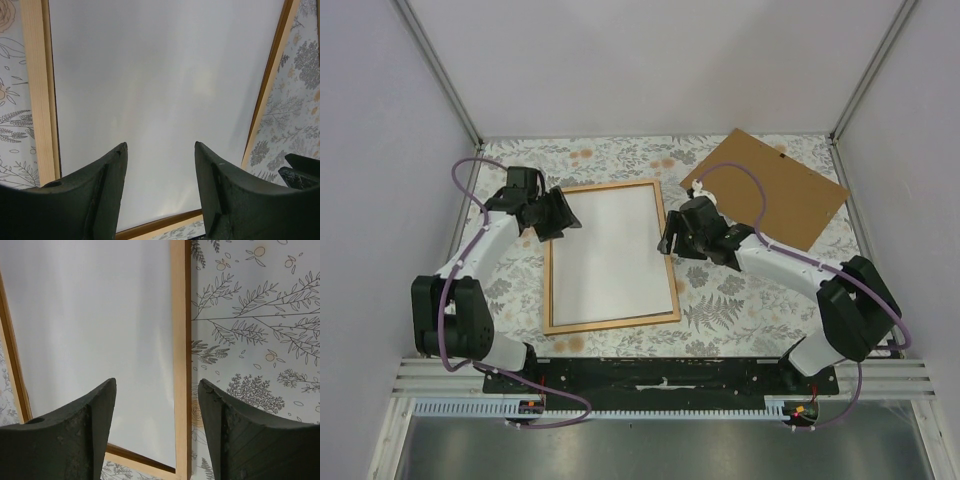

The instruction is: Put the photo into the frame

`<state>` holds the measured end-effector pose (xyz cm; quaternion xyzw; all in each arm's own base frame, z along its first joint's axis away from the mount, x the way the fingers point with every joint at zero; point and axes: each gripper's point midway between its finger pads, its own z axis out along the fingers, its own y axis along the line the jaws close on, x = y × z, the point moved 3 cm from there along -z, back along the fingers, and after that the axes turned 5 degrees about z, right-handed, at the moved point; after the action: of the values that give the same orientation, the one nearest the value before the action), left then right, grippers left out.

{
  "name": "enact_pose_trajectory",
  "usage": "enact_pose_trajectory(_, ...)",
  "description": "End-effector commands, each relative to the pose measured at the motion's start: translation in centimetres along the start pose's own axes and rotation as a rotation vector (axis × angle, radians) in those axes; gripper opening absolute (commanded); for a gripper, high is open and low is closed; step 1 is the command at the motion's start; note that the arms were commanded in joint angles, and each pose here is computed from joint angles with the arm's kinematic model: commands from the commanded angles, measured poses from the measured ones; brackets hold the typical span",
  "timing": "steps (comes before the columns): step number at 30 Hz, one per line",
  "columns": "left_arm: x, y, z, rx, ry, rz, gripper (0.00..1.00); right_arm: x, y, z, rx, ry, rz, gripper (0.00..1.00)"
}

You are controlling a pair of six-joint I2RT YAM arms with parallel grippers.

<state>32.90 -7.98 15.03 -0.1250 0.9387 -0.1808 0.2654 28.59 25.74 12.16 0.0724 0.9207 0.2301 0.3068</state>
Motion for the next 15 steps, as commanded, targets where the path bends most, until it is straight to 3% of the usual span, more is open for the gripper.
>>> enact_pose_trajectory(1, 1.4, -0.9, 0.6, 0.067, 0.024, 0.037, 0.63, -0.1, 0.4, 0.0, 0.007, 0.019, -0.047, 0.72)
enact_pose_trajectory(9, 8.3, -6.7, 2.5, 0.209, 0.164, 0.126, 0.62, -6.8, -2.8, 0.7, 0.082, -0.068, 0.026, 0.65)
enact_pose_trajectory(15, 13.6, -12.1, 4.6, 0.336, 0.272, 0.149, 0.61, -5.3, -4.5, 0.9, 0.122, -0.022, 0.033, 0.52)
